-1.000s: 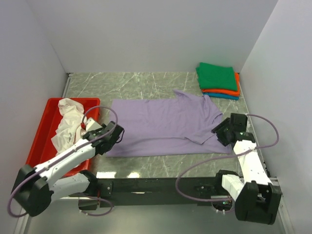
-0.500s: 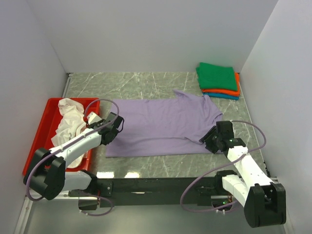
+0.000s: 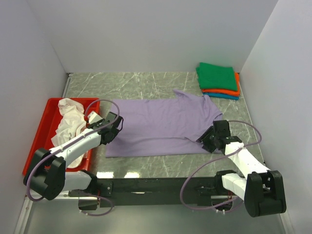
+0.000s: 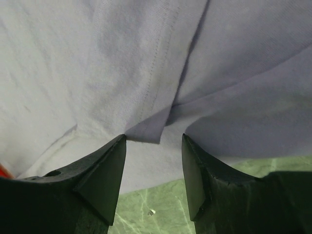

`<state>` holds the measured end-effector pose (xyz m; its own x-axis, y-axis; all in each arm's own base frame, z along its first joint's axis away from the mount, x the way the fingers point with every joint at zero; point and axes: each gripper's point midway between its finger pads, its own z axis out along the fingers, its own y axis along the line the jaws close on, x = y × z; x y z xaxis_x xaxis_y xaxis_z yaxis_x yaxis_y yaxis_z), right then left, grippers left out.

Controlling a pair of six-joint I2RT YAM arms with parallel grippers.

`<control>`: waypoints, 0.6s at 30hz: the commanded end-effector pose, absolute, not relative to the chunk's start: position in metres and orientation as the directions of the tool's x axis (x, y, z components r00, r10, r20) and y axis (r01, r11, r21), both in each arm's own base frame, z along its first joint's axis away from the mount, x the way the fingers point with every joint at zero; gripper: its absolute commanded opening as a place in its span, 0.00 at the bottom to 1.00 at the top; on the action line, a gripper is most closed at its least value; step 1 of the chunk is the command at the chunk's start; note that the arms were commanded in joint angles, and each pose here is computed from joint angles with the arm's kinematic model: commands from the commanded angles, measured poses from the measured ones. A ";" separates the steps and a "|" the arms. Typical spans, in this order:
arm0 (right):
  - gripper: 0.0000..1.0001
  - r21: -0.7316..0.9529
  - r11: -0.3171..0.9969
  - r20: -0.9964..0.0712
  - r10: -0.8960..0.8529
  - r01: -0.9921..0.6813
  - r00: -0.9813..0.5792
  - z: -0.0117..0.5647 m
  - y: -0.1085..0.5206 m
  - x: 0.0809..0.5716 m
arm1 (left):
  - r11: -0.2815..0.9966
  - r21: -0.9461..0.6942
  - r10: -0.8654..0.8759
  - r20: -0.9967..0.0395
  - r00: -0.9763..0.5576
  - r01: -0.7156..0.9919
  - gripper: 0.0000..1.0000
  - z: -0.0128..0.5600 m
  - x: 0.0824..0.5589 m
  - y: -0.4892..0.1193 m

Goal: Fold and stack the t-shirts
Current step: Fold the tshirt

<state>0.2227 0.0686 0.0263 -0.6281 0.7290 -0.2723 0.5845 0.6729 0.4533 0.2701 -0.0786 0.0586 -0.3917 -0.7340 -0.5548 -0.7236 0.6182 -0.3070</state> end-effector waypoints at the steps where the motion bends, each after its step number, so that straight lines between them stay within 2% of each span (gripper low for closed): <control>1: 0.56 0.503 0.668 -0.313 0.732 0.548 -0.605 0.043 0.072 0.247 | 0.627 -0.338 -0.732 -0.562 -0.384 -0.702 0.41 0.068 0.276 -0.080; 18: 0.40 0.538 0.705 -0.335 0.681 0.462 -0.651 0.060 0.095 0.296 | 0.645 -0.362 -0.722 -0.577 -0.382 -0.673 0.40 0.087 0.286 -0.083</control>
